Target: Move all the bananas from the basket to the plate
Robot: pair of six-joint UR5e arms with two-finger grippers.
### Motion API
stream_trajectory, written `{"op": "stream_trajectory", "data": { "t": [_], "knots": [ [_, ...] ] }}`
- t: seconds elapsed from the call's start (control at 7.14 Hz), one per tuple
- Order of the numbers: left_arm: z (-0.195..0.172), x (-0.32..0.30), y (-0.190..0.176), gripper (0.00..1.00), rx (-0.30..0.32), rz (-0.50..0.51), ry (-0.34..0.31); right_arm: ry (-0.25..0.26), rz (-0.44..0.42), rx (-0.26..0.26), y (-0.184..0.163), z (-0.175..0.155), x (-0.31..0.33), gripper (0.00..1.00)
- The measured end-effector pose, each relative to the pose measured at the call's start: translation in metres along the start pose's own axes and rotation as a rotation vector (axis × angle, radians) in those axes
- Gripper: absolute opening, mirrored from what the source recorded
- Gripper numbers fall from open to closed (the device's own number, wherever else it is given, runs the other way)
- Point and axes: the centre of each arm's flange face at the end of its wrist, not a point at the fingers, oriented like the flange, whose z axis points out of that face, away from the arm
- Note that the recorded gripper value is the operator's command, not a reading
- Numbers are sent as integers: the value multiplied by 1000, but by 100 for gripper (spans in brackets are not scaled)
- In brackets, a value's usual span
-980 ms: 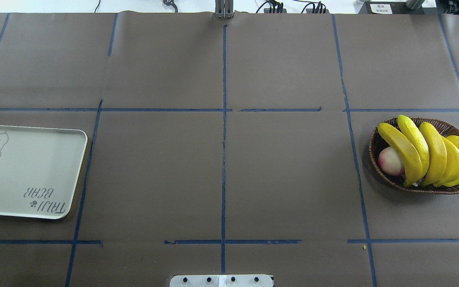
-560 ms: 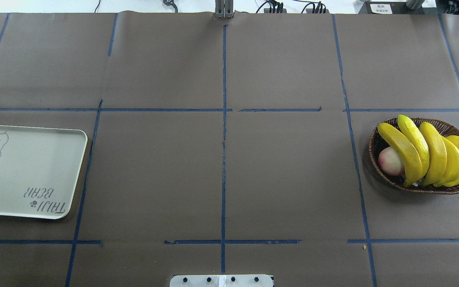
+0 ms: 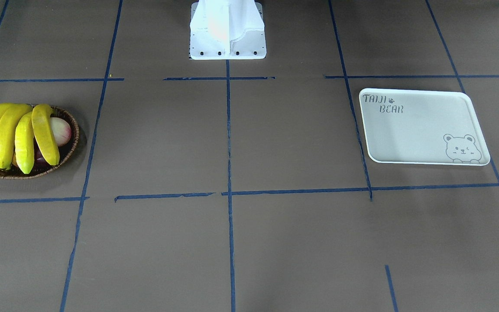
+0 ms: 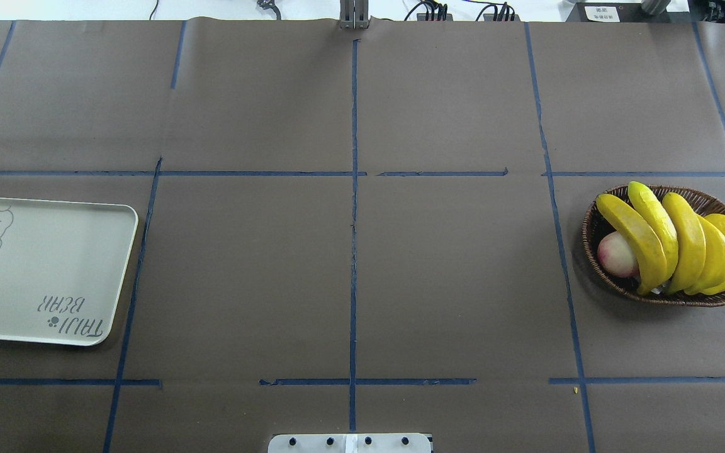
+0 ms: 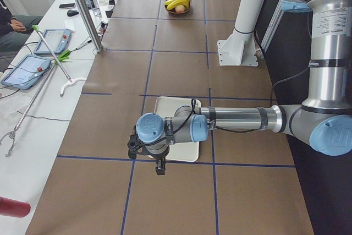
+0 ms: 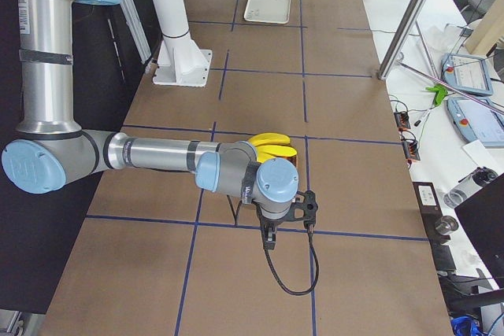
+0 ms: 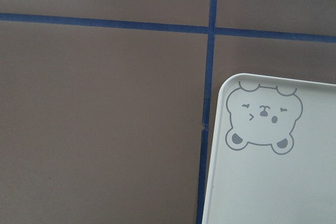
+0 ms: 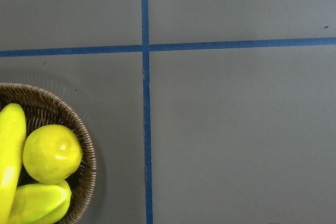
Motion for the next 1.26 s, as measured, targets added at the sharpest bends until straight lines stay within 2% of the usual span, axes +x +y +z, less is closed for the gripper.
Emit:
{"op": "stream_trajectory", "data": {
  "t": [0.98,1.12,1.26],
  "knots": [
    [-3,3,-3,100,6,2,0,0,-27,16,-5,-8,-12,100],
    [-3,4,-4,100,7,1,0,17,-83,33,-14,-19,-39,100],
    [-4,4,-4,100,7,0,-1,73,-175,47,-30,-29,-79,100]
  ]
}}
